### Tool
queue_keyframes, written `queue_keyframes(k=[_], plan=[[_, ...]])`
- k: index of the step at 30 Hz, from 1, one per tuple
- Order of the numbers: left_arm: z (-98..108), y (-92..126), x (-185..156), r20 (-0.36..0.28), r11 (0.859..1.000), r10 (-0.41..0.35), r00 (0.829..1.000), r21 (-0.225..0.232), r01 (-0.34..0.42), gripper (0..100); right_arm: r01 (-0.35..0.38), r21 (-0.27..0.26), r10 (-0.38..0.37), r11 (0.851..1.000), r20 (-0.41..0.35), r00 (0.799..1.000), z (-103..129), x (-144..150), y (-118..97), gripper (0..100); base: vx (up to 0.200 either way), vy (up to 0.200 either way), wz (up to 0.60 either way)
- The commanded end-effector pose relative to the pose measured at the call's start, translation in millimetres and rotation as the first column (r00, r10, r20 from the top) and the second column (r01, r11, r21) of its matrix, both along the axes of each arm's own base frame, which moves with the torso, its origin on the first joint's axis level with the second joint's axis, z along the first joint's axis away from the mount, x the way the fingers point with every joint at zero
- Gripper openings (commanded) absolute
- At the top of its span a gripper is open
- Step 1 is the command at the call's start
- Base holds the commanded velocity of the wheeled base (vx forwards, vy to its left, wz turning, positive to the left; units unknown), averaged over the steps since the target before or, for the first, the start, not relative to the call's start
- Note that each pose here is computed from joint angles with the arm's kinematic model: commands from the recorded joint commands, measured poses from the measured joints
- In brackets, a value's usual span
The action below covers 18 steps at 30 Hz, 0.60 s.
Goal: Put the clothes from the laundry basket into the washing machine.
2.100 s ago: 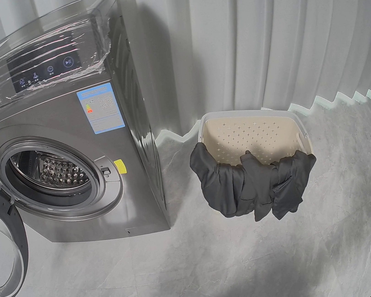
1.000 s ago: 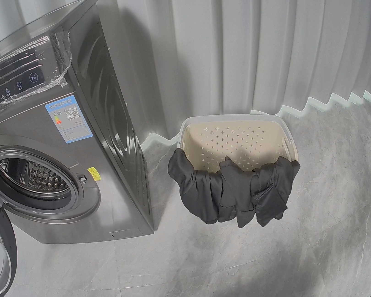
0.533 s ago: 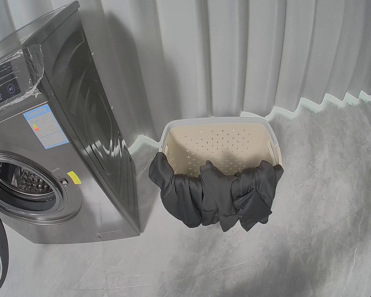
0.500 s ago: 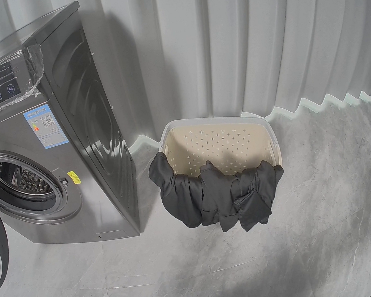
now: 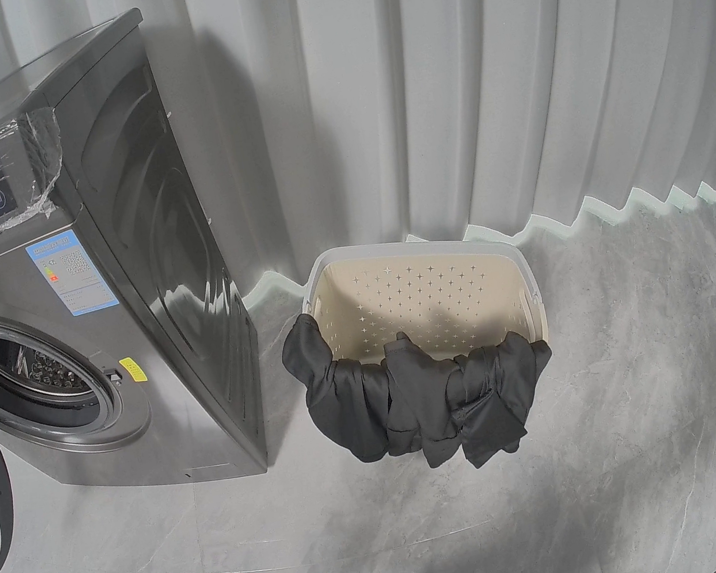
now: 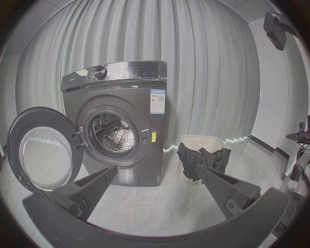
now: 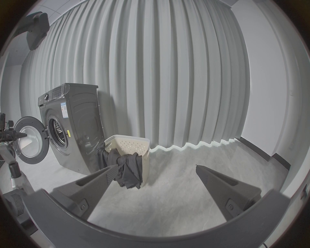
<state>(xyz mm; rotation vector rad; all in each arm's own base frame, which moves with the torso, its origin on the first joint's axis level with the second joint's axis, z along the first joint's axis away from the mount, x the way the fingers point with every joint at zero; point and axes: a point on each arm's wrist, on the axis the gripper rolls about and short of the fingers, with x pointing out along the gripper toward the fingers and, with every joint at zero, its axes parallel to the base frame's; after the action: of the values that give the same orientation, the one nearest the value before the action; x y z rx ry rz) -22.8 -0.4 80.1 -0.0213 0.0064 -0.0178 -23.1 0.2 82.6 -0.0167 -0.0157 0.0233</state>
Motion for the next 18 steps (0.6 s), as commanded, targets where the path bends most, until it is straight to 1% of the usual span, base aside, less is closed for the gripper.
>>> queue_keyframes(k=[1,2,3,4,5,6,7,8,9,11,13,15,17,18], plan=[[-4.8,0.0,0.0,0.0,1.0,-0.002,1.0,0.003,0.002,100,-0.031,-0.003,0.032,0.999,0.172,0.985,46.5,-16.5,0.0,100,0.2,0.0,0.0],[-4.8,0.0,0.0,0.0,1.0,-0.002,1.0,0.004,0.002,100,-0.033,-0.003,0.033,0.999,0.15,0.988,55.0,-15.1,0.1,100,0.2,0.0,0.0],[-4.8,0.0,0.0,0.0,1.0,-0.002,1.0,0.004,0.002,100,-0.044,-0.003,0.044,0.999,0.107,0.993,62.3,-11.4,0.2,100,0.0,0.0,0.0],[-4.8,0.0,0.0,0.0,1.0,-0.002,1.0,0.004,0.002,100,-0.052,-0.003,0.052,0.999,0.086,0.995,64.3,-9.4,0.2,100,0.0,0.0,0.0],[-4.8,0.0,0.0,0.0,1.0,-0.002,1.0,0.003,0.002,100,-0.079,0.003,0.079,0.997,0.017,0.997,67.1,-1.3,0.6,100,0.0,0.0,0.0],[-4.8,-0.1,0.0,0.0,1.0,-0.001,1.0,0.003,0.001,100,-0.103,0.012,0.104,0.995,-0.042,0.994,66.9,7.1,1.1,100,0.0,0.0,0.0],[-4.8,0.0,0.0,0.0,1.0,-0.002,1.0,0.003,0.002,100,-0.109,0.016,0.11,0.994,-0.06,0.992,66.7,9.7,1.3,100,0.0,0.0,0.0],[-4.8,-0.1,0.0,0.0,1.0,-0.001,1.0,0.003,0.001,100,-0.128,0.032,0.131,0.991,-0.148,0.98,65.8,23.2,2.2,100,0.0,0.0,0.0],[-4.8,0.0,0.0,0.0,1.0,-0.002,1.0,0.003,0.002,100,-0.139,0.037,0.144,0.99,-0.201,0.969,65.1,31.5,2.8,100,0.0,0.0,0.0],[-4.8,-0.1,0.0,0.0,1.0,-0.001,1.0,0.003,0.001,100,-0.158,0.045,0.164,0.986,-0.254,0.953,67.5,42.7,3.9,100,0.0,0.0,0.0],[-4.8,-0.1,0.0,0.0,1.0,-0.001,1.0,0.003,0.001,100,-0.169,0.051,0.176,0.984,-0.315,0.932,69.7,56.7,5.2,100,0.0,0.0,0.0],[-4.8,0.0,0.0,0.0,1.0,-0.002,1.0,0.004,0.002,100,-0.166,0.052,0.174,0.985,-0.358,0.917,74.5,71.5,6.2,100,0.0,0.0,0.0],[-4.8,-0.1,0.0,0.0,1.0,-0.001,1.0,0.004,0.001,100,-0.168,0.058,0.177,0.984,-0.409,0.895,76.7,86.5,7.4,100,0.0,0.0,0.0],[-4.8,-0.1,0.0,0.0,1.0,-0.001,1.0,0.004,0.001,100,-0.167,0.059,0.176,0.984,-0.421,0.89,77.2,89.9,7.7,100,0.0,0.0,0.0]])
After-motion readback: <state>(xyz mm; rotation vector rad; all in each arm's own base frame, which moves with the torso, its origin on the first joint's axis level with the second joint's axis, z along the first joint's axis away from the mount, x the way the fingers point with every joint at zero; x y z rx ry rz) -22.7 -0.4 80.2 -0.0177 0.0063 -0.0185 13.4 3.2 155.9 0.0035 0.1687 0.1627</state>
